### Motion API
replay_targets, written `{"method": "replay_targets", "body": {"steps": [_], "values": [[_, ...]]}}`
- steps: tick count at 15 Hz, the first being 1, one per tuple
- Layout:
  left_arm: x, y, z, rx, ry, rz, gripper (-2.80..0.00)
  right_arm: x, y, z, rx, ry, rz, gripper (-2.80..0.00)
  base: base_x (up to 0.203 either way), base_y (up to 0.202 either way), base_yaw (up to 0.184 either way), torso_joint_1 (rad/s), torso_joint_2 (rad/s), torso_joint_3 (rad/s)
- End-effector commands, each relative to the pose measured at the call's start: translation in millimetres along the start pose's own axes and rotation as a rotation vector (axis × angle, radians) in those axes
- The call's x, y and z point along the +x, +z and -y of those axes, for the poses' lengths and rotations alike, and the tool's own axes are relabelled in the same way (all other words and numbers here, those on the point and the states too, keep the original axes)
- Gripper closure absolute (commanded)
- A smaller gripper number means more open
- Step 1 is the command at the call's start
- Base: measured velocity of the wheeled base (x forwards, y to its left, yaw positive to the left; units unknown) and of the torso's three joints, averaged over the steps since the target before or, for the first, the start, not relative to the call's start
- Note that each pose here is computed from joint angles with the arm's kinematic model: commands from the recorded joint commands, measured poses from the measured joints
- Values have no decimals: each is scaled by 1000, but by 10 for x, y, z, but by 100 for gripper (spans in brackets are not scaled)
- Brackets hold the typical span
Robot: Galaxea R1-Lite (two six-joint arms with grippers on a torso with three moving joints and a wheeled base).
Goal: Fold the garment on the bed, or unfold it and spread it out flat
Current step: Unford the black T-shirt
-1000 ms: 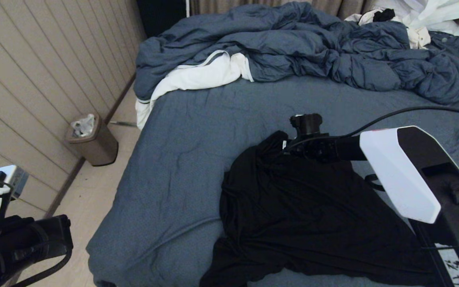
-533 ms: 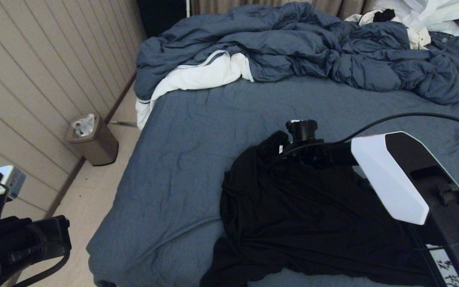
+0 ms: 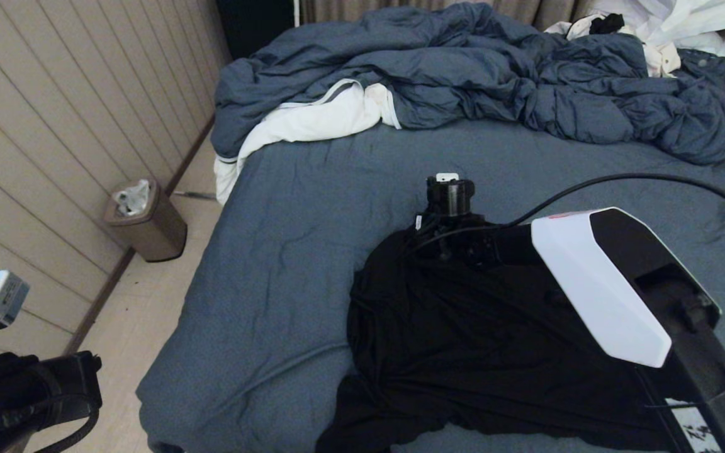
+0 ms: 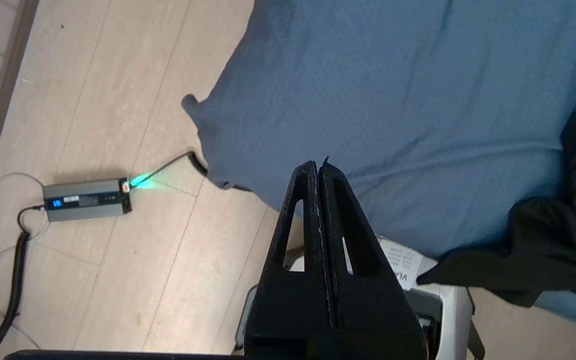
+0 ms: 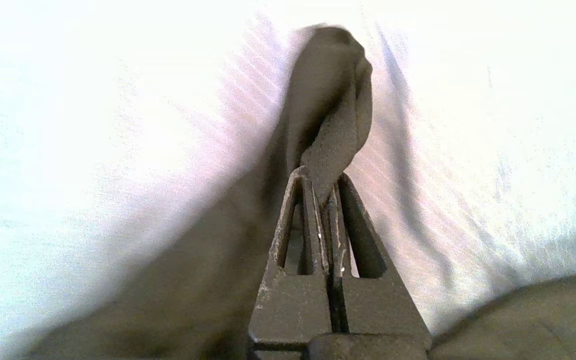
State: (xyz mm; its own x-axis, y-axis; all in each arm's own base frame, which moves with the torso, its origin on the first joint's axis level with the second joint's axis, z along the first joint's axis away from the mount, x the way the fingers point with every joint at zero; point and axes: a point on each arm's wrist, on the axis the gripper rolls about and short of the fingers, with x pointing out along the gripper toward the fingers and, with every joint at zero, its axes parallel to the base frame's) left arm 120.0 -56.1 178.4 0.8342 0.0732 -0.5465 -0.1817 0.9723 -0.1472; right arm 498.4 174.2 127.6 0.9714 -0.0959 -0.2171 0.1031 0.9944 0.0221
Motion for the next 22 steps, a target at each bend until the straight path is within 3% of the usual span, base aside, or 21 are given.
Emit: {"method": "replay_targets", "body": {"steps": [1,10,17,22], "values": [[-41,-46,-54,-9,0,6,0,-232,250,-179,26,10,68,0,0,0,0,0,0,0],[-152,-141,-181,-50,1,1,0,-960,581,-866,58,160,162,0,0,0,0,0,0,0],[-237,-183,-259,-95,-2,3,0,-1362,482,-1290,19,327,132,0,0,0,0,0,0,0],[-243,-217,-283,-95,0,-5,0,-1973,854,-1234,31,451,158,0,0,0,0,0,0,0]]}}
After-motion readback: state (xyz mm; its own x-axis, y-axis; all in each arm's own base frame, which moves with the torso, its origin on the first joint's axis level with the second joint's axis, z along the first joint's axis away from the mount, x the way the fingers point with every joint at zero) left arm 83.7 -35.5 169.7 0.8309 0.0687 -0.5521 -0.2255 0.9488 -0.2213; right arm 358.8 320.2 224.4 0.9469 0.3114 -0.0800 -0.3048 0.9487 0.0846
